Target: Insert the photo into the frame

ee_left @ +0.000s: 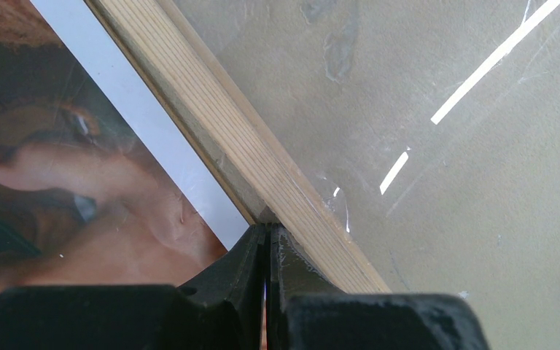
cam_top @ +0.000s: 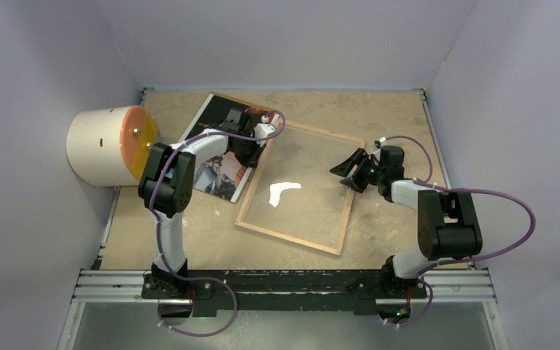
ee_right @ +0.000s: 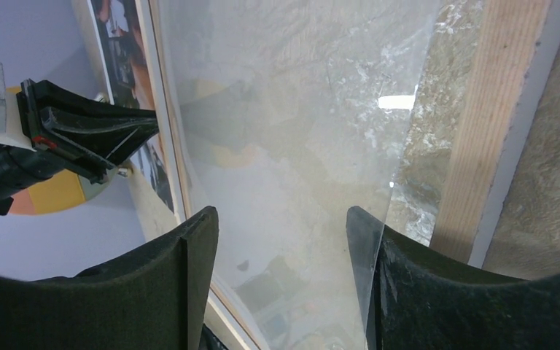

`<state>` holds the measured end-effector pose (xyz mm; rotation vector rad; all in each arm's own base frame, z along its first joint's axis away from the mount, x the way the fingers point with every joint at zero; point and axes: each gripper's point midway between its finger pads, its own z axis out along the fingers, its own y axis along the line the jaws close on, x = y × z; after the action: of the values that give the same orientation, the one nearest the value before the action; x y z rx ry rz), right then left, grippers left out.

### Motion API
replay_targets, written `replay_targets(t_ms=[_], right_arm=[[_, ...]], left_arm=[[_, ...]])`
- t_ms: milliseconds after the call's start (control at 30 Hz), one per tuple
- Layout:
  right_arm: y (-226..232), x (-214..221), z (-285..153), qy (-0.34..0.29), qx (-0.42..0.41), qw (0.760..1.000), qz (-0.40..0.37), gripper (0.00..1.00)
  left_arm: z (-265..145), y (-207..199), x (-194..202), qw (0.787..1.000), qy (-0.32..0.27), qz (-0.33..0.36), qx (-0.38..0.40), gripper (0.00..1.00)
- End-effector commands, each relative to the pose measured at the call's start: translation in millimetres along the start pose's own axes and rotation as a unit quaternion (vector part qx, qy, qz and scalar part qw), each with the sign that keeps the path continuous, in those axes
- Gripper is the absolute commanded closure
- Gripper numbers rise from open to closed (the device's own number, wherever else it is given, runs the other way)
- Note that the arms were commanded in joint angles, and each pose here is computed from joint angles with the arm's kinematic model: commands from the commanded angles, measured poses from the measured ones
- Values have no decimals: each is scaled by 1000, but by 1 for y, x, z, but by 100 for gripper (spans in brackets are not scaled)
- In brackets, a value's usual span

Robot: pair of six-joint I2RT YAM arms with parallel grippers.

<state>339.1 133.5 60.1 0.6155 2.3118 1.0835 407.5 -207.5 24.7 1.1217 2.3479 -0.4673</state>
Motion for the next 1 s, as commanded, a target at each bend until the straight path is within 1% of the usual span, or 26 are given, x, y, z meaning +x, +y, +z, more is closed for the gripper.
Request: replay_targets(t_ms=[0,133,267,467,733,800,967], right_arm=[[18,-12,4,-11,-9,999,-33,32],[21,-15,7,-11,0,999,-42,31],[19,-18,7,-13,29,998,-55,30],[13,-18,7,-16,71,995,-71,22],[9,-24,3,-32,113,988,-96,20],[8,-25,3,-34,121,987,-99,16],[9,-23,3,-33,130,985,-112,16]], left_arm=[[-3,-14,25,999,38,-13,23,97],[-3,-14,25,999,39,-13,22,96],[-4,-14,26,999,39,-12,22,97],[-3,-14,26,999,39,-13,23,97],[-4,-15,27,999,40,-12,23,97],[-3,-15,28,999,40,-12,24,97],[-4,-15,26,999,39,-11,22,97]])
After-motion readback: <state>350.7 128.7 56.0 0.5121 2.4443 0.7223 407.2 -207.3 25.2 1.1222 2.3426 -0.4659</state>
